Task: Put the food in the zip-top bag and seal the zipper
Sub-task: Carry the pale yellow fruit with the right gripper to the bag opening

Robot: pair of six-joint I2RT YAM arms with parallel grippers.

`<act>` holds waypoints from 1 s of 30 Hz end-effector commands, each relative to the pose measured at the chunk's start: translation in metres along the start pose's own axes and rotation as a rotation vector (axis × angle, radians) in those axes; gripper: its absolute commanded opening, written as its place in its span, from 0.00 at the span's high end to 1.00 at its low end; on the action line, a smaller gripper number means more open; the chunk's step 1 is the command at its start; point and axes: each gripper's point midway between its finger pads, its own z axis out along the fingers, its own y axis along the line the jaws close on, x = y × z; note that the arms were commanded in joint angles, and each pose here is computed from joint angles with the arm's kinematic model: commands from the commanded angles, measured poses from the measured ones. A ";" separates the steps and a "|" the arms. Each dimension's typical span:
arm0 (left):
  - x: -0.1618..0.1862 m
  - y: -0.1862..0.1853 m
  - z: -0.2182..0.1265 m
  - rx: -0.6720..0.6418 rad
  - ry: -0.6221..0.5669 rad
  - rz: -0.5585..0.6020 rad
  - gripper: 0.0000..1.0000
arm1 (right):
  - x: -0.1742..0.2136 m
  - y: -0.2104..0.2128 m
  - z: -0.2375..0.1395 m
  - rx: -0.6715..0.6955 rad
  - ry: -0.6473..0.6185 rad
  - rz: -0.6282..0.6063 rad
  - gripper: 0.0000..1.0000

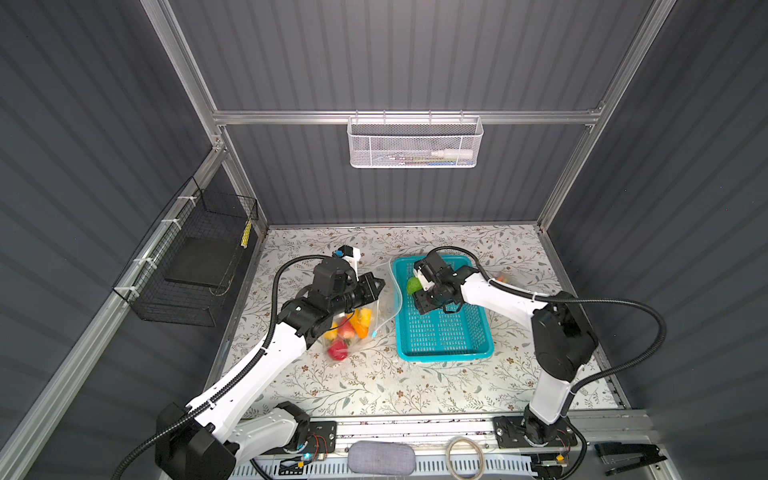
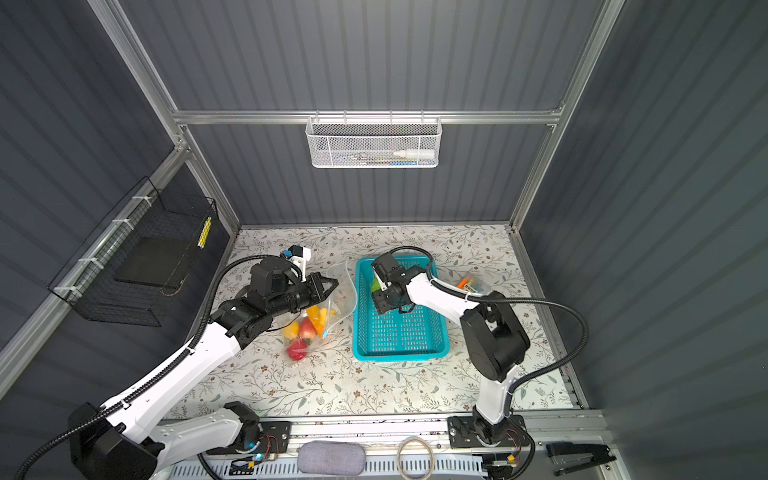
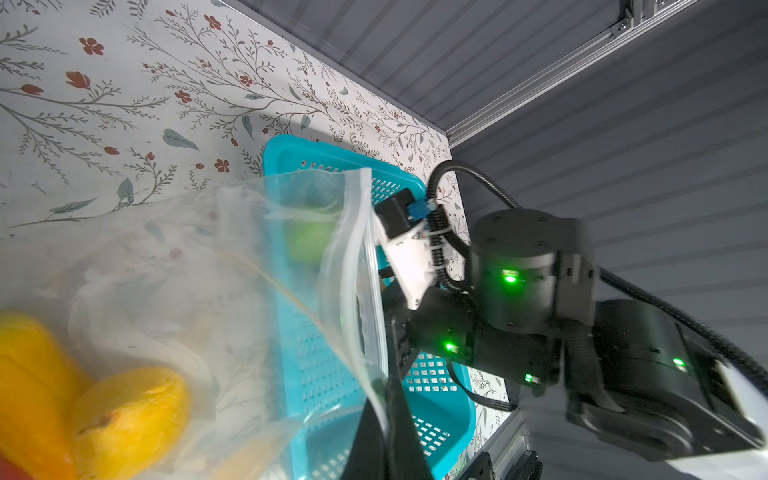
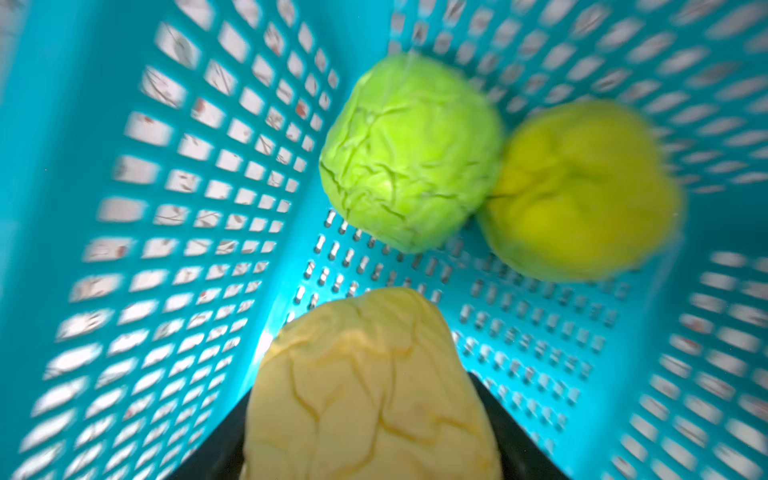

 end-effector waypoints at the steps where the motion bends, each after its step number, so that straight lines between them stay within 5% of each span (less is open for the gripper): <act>1: -0.001 -0.006 -0.004 0.013 -0.005 0.008 1.00 | 0.002 0.003 -0.026 -0.037 -0.024 0.017 0.35; 10: 0.000 -0.005 -0.003 0.018 -0.001 0.002 1.00 | -0.020 0.069 -0.117 -0.451 -0.231 -0.037 0.37; 17: 0.001 -0.006 -0.004 0.021 0.002 0.002 1.00 | -0.045 0.097 -0.168 -0.604 -0.367 -0.068 0.38; 30: -0.001 -0.010 -0.008 0.028 0.001 0.004 1.00 | -0.051 0.135 -0.139 -0.613 -0.321 -0.102 0.40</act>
